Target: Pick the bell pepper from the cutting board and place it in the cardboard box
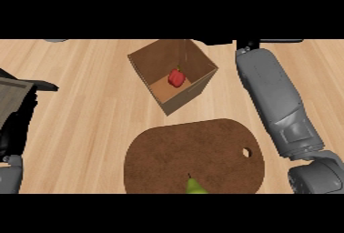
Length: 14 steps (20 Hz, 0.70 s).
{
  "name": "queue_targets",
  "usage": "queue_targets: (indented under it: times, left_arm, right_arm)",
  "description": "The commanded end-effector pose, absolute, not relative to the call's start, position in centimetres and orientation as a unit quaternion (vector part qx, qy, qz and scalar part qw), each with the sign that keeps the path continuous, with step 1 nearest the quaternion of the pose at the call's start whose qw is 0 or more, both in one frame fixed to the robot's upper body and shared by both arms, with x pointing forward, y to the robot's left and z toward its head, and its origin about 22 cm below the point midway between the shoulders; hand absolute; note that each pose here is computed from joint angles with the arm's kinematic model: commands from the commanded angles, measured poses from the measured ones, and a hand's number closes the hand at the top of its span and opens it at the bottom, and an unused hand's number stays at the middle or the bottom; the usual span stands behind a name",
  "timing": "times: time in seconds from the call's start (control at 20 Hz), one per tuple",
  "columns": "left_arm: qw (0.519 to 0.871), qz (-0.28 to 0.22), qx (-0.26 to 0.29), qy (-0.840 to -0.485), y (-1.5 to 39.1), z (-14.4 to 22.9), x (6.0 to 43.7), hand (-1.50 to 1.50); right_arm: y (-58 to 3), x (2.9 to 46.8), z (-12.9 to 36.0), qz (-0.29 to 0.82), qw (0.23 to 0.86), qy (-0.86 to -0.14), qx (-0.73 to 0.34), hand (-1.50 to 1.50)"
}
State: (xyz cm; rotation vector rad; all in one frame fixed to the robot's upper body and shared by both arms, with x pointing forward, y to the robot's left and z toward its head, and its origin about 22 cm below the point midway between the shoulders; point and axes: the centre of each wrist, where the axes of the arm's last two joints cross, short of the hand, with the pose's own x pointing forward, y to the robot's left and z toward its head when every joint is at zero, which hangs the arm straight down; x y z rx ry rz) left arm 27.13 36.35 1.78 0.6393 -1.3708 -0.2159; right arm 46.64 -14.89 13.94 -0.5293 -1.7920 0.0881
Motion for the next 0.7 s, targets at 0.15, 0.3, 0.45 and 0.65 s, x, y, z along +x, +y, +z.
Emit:
queue_targets:
  times: [0.15,0.3,0.45,0.65]
  left_arm:
    - [0.729,-0.091,0.296,-0.611,36.7,1.0,26.4,0.0]
    - [0.722,-0.091,0.312,-0.611,37.7,1.5,26.0,0.0]
    - [0.731,-0.084,0.306,-0.604,36.7,0.9,25.7,0.0]
    - [0.729,-0.087,0.3,-0.61,36.8,1.0,25.7,0.0]
  right_arm:
    - [-22.7,44.6,10.5,0.027,0.61,-0.754,-0.243,-1.5]
    - [-26.0,43.9,13.1,0.035,0.602,-0.76,-0.244,-1.5]
    - [-31.1,41.7,12.3,0.051,0.608,-0.756,-0.239,-1.5]
    - [-34.4,38.9,11.5,0.087,0.628,-0.737,-0.237,-1.5]
